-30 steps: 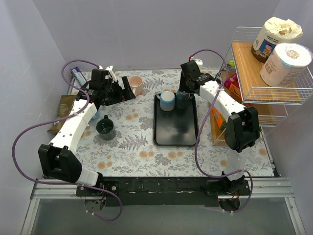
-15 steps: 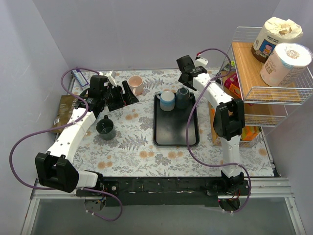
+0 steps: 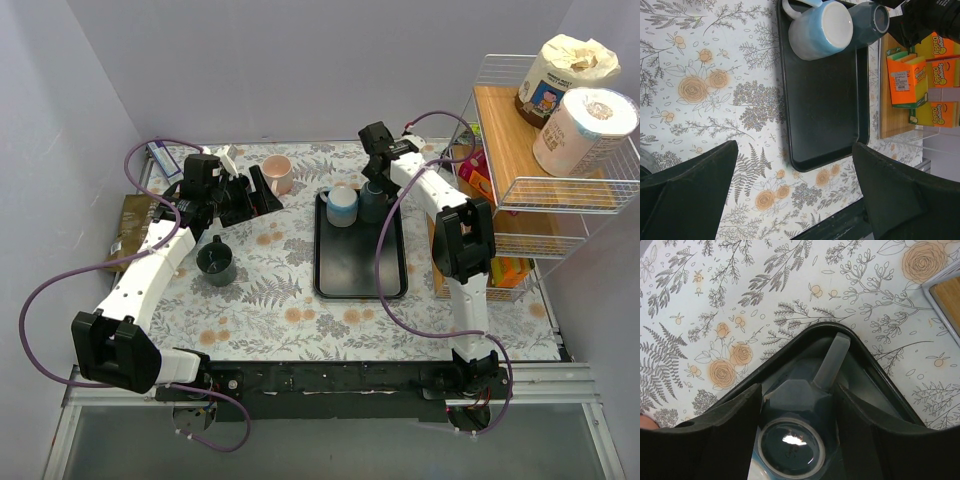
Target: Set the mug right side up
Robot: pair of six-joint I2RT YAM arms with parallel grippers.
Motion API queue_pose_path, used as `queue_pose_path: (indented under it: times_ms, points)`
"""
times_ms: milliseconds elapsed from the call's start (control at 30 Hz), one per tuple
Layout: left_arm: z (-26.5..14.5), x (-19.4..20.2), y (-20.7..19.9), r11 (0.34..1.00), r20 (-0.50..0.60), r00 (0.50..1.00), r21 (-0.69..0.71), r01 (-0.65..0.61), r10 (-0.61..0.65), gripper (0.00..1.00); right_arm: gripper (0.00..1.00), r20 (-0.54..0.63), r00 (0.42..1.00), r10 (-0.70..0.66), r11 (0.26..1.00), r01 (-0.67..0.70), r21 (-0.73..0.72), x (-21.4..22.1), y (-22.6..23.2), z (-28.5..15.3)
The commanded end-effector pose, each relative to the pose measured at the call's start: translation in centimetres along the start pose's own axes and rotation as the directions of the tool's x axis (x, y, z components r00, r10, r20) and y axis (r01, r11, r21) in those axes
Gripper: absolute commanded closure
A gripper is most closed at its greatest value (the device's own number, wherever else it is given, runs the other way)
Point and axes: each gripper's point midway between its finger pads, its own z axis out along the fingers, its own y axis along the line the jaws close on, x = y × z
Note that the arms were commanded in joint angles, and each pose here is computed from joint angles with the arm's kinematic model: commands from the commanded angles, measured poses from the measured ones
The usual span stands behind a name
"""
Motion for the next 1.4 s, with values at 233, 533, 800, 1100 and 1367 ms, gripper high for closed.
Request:
queue_pose_path:
  times_ms: [233,533,800,1100,1367]
  points:
    - [0.0,0.9,0.5,1.0,-0.017,1.0,-0.01,-0.018,0.017,0.02,0.38,-0.128,0.986,0.105,0.986,-0.087,0.144,3.6,-3.7,0.5]
    - [-0.1,1.7,1.0,1.0,-0.023,1.0,-0.02,-0.011,0.011,0.02,0.4,-0.216,0.972,0.091,0.985,-0.055,0.166,6.4,-6.8,-0.6]
    - [0.2,2.1,1.2,1.0,-0.031,0.999,-0.02,-0.006,0.005,0.02,0.4,-0.227,0.973,0.046,0.993,-0.02,0.119,7.4,-7.9,-2.8]
    - [-0.1,2.5,1.4,1.0,-0.026,1.0,-0.024,0.001,-0.001,0.02,0.42,-0.261,0.963,-0.072,0.994,0.09,0.059,10.0,-8.5,-4.2]
    - [-0.6,3.0,1.5,1.0,-0.024,1.0,-0.018,0.007,-0.008,0.02,0.48,-0.212,0.964,-0.158,0.986,0.164,0.011,9.1,-8.5,-4.9]
